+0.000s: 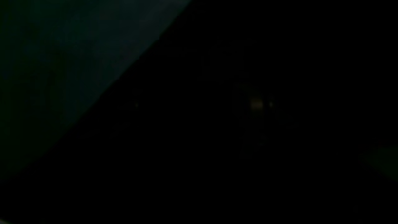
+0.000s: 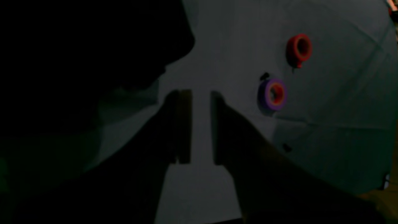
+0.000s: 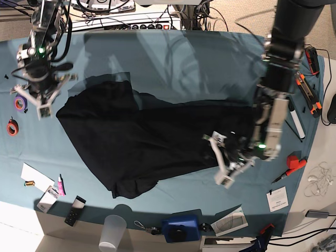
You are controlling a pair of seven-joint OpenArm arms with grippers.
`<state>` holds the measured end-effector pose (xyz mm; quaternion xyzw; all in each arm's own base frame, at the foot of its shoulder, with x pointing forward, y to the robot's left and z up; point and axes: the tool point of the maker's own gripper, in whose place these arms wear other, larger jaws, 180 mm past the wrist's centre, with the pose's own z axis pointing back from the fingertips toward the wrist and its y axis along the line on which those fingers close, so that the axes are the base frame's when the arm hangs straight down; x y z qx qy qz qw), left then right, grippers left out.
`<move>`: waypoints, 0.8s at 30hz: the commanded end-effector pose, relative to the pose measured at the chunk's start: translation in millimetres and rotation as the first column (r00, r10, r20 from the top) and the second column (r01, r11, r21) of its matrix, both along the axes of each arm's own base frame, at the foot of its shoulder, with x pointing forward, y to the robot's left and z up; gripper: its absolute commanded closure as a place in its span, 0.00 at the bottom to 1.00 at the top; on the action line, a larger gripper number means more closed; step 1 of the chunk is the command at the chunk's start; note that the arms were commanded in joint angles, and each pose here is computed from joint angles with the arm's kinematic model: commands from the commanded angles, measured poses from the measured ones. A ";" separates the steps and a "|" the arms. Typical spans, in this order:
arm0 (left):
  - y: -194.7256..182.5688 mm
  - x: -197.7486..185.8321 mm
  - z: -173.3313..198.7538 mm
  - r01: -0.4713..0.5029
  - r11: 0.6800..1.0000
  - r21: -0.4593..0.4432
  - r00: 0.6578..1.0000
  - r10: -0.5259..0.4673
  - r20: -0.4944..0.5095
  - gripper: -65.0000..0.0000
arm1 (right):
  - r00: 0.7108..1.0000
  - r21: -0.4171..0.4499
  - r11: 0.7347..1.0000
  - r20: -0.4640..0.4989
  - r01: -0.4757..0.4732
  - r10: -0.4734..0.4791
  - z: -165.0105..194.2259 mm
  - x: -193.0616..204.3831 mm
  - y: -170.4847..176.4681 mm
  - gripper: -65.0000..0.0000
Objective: Layout the t-shirt on the table in an organized manner, then fold the t-shirt properly
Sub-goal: 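Grasp the shirt edge with the left gripper and pull it outward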
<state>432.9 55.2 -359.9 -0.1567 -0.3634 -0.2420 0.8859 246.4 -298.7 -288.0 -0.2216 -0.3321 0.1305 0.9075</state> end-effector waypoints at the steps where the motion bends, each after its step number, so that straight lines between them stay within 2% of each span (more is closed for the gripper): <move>1: 3.1 18.9 21.5 -0.022 1.000 -0.002 0.997 0.022 0.073 0.45 | 0.999 -0.021 1.000 0.044 -0.007 0.007 12.5 5.9 -2.5 0.82; 3: 10.2 22.4 17.6 -0.048 0.998 0.038 0.995 0.044 0.086 0.45 | 0.999 -0.020 1.000 0.043 -0.004 0.005 12.3 5.6 -2.8 0.82; 6: 10.5 23.3 18.0 -0.050 0.998 0.035 0.995 0.047 0.091 0.45 | 0.999 -0.019 1.000 0.044 -0.002 0.002 12.4 5.6 -3.0 0.82; 10: 10.4 26.3 17.6 -0.056 0.998 0.028 0.993 0.052 0.108 0.57 | 0.999 -0.017 1.000 0.048 0.007 -0.006 12.9 5.7 -3.7 0.82; 15: 13.1 18.3 -2.4 -0.043 0.998 0.039 0.998 0.041 0.039 0.56 | 0.999 -0.012 0.999 0.038 0.038 -0.037 11.5 2.9 -7.0 0.82; 24: 14.8 13.3 -19.0 -0.047 0.999 0.020 0.999 0.047 -0.009 0.56 | 0.999 -0.012 0.999 0.040 0.037 -0.037 11.8 3.2 -6.9 0.82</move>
